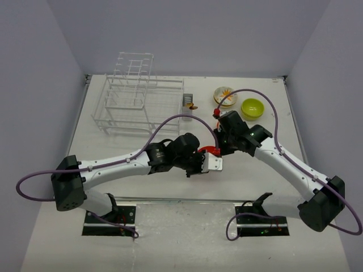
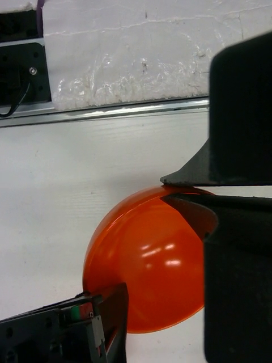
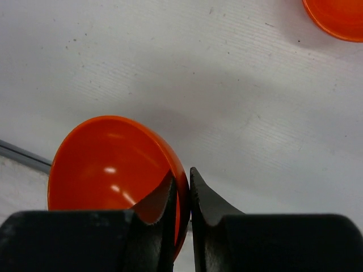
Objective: Unload the bowls from the dish rack
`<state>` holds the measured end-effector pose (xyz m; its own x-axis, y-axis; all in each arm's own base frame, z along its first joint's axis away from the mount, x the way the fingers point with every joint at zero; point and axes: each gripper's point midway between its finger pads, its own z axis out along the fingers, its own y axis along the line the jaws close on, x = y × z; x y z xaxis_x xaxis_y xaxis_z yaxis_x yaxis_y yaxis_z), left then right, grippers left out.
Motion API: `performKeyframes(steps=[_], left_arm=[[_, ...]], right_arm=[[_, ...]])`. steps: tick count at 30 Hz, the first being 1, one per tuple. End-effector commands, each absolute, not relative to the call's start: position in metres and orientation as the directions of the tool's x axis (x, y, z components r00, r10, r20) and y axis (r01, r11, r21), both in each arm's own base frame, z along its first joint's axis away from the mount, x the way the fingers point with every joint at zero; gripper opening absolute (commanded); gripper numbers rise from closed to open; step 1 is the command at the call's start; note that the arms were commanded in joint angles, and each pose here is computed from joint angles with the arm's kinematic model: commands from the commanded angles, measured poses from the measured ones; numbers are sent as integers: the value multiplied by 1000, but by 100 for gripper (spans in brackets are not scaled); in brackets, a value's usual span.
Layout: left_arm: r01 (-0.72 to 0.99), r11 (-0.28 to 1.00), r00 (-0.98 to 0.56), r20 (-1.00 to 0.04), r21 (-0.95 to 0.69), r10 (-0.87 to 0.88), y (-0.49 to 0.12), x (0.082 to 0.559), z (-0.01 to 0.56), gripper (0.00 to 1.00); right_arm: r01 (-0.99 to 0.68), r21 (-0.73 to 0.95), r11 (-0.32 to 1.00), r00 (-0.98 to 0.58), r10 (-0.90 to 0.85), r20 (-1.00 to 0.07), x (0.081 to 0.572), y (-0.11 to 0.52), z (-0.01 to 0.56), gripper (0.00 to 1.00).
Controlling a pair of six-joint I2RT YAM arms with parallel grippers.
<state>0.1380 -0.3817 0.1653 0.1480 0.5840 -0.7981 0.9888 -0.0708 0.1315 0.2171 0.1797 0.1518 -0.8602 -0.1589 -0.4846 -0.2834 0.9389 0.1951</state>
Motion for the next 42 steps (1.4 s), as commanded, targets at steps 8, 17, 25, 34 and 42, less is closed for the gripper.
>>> performKeyframes(steps=[8, 17, 25, 34, 42], left_arm=[[914, 275, 75, -790, 299, 609, -385, 212, 201, 100], [631, 763, -200, -919, 143, 338, -311, 236, 263, 100], [274, 957, -305, -952, -92, -4, -200, 221, 299, 100], [296, 951, -252, -968, -92, -15, -140, 193, 301, 100], [251, 954, -155, -980, -162, -125, -115, 193, 307, 100]], right_arm=[[-139, 276, 951, -802, 55, -595, 262, 168, 175, 0], [297, 364, 883, -468, 467, -750, 340, 79, 197, 0], [329, 477, 815, -319, 571, -757, 377, 60, 181, 0], [354, 452, 819, -354, 565, -745, 397, 56, 141, 0], [366, 409, 836, -380, 535, -755, 408, 53, 120, 7]])
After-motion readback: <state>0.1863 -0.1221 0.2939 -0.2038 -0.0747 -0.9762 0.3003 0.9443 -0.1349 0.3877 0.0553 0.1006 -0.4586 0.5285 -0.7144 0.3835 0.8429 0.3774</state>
